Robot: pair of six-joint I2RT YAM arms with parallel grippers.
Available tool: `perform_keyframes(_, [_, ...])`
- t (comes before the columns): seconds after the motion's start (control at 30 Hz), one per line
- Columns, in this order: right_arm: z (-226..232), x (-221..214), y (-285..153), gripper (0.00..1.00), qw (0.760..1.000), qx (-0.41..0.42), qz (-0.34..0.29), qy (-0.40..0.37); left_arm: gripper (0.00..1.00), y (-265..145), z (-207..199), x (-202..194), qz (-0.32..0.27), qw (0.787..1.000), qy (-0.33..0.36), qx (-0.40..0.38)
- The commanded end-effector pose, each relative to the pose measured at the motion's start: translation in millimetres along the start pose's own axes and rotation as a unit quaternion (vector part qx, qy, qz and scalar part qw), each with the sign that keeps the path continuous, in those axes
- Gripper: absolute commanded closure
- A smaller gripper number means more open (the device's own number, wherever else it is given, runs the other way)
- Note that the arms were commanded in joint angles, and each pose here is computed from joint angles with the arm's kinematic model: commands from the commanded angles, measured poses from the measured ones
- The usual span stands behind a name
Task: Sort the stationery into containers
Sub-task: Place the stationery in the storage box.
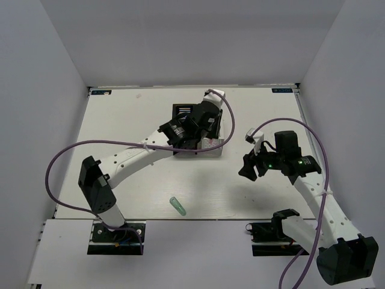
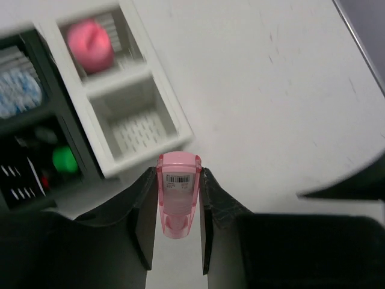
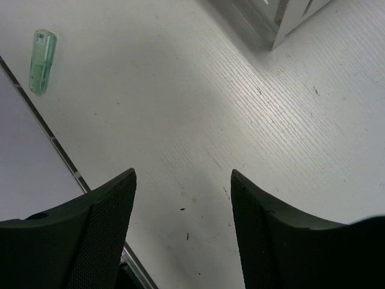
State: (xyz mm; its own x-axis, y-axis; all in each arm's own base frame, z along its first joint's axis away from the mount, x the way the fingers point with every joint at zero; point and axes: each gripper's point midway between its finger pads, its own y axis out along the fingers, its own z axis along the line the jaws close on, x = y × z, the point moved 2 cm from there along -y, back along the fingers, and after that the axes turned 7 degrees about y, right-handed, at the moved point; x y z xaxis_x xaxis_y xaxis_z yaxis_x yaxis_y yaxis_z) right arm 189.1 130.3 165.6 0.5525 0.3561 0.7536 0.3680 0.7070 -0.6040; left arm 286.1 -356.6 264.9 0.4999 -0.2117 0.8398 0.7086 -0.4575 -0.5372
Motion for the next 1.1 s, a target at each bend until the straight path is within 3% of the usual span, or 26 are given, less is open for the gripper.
perform_keyframes(0.0, [1,-4,1,0.33,1.000,0.013,0.004,-0.002,1.00,26,19,47,-0.120,0.988,0.088,0.049])
perform_keyframes(0.3, [1,-5,2,0.33,1.000,0.016,0.003,0.001,1.00,68,35,72,-0.192,0.963,0.124,0.143])
perform_keyframes(0.6, [-3,-6,1,0.29,1.000,0.012,0.001,0.004,1.00,106,53,30,-0.144,0.971,0.098,0.164])
perform_keyframes(0.7, [-3,-7,0,0.27,1.000,0.011,0.001,0.007,0.66,111,56,18,-0.134,0.974,0.078,0.164])
perform_keyframes(0.73, [-3,-7,0,0.27,1.000,0.012,0.000,0.008,0.45,111,57,16,-0.132,0.975,0.075,0.164])
perform_keyframes(0.87, [-5,-7,0,0.26,1.000,0.012,-0.001,0.013,0.22,108,57,8,-0.115,0.978,0.074,0.160])
perform_keyframes(0.9, [-5,-7,-1,0.26,1.000,0.012,-0.002,0.013,0.25,103,56,12,-0.120,0.978,0.071,0.158])
perform_keyframes(0.93, [-5,-7,-1,0.26,1.000,0.012,-0.002,0.015,0.36,98,56,16,-0.124,0.978,0.068,0.153])
perform_keyframes(0.97, [-5,-6,-1,0.26,1.000,0.013,-0.004,0.015,0.55,95,55,16,-0.123,0.979,0.064,0.151])
perform_keyframes(1.0, [-5,-7,-2,0.27,1.000,0.014,-0.003,0.019,0.99,84,52,21,-0.129,0.979,0.058,0.144])
perform_keyframes(1.07, [-5,-6,-3,0.37,1.000,0.014,-0.006,0.019,1.00,55,51,31,-0.138,0.980,0.043,0.135])
